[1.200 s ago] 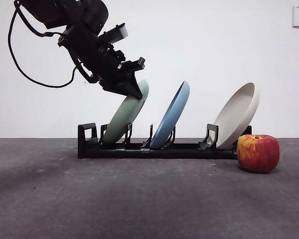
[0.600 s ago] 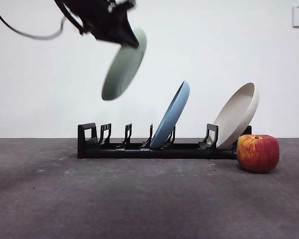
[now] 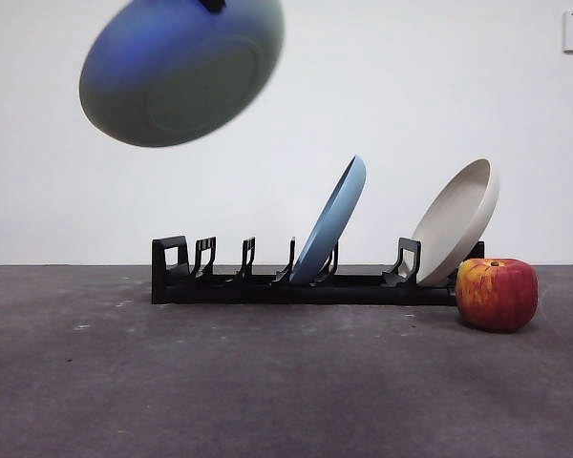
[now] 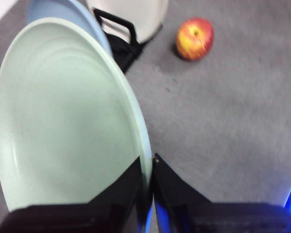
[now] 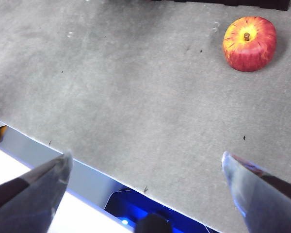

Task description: Take the green plate from the plate rack,put the plate on the table,take the apple from the table,put the apple in the plate

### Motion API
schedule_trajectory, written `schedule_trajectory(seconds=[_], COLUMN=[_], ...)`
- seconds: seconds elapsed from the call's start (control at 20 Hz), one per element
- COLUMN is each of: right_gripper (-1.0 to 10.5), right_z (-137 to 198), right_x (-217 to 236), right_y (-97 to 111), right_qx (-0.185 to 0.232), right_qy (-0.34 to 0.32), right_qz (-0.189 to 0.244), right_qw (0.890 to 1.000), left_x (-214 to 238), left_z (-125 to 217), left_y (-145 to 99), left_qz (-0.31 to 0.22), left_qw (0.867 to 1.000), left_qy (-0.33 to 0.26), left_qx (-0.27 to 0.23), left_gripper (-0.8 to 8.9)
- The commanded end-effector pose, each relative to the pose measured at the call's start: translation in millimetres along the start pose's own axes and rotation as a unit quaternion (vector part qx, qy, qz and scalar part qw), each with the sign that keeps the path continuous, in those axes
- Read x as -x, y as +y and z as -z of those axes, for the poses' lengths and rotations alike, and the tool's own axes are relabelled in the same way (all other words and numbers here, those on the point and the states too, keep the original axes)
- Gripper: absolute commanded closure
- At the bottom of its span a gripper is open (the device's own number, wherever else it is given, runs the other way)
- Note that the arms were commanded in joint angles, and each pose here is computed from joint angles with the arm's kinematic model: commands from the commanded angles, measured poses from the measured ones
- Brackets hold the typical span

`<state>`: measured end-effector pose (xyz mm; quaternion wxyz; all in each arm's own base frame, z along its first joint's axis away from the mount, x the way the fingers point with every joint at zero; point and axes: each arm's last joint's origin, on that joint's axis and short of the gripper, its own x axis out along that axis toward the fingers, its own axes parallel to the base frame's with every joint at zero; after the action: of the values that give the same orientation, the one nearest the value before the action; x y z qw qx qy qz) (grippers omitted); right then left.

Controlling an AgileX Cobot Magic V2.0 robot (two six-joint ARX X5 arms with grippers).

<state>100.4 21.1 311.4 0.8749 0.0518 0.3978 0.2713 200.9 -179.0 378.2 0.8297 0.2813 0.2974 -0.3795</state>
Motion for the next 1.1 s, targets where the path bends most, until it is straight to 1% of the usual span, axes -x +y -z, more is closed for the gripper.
schedule_trajectory(seconds=[0.05,0.25,0.3,0.5,0.8,0.95,1.1], right_gripper=[2.3,2.3,2.3,2.3,2.3,2.3,2.3], right_z=[-1,-1,-1,0,0,0,0], right_x=[0,0,0,0,0,0,0], right_y=[1,1,1,1,1,1,1], right_qx=[0.002,0.0,-0.001,-0.001,-0.001,-0.001,-0.001], right_qy=[-0.003,-0.003,-0.003,-0.003,-0.003,-0.003,-0.003], right_qz=[-0.001,-0.001,-0.001,-0.001,-0.001,-0.002,-0.002], right_qw=[1.0,1.0,1.0,1.0,1.0,1.0,1.0], left_x=[-22,-71,-82,-117,-162,-179,-190], left_z=[8,40,48,71,85,90,96], left_y=[-26,-70,-80,-113,-135,-142,-146], left_qz=[0.004,0.007,-0.003,-0.017,-0.031,-0.036,-0.028], left_qw=[0.999,0.995,0.993,0.985,0.972,0.969,0.967], left_qy=[0.024,0.06,0.068,0.079,0.112,0.116,0.13], left_qx=[-0.034,-0.084,-0.099,-0.151,-0.205,-0.214,-0.216], left_gripper=[8.19,8.19,8.19,8.19,8.19,8.19,8.21])
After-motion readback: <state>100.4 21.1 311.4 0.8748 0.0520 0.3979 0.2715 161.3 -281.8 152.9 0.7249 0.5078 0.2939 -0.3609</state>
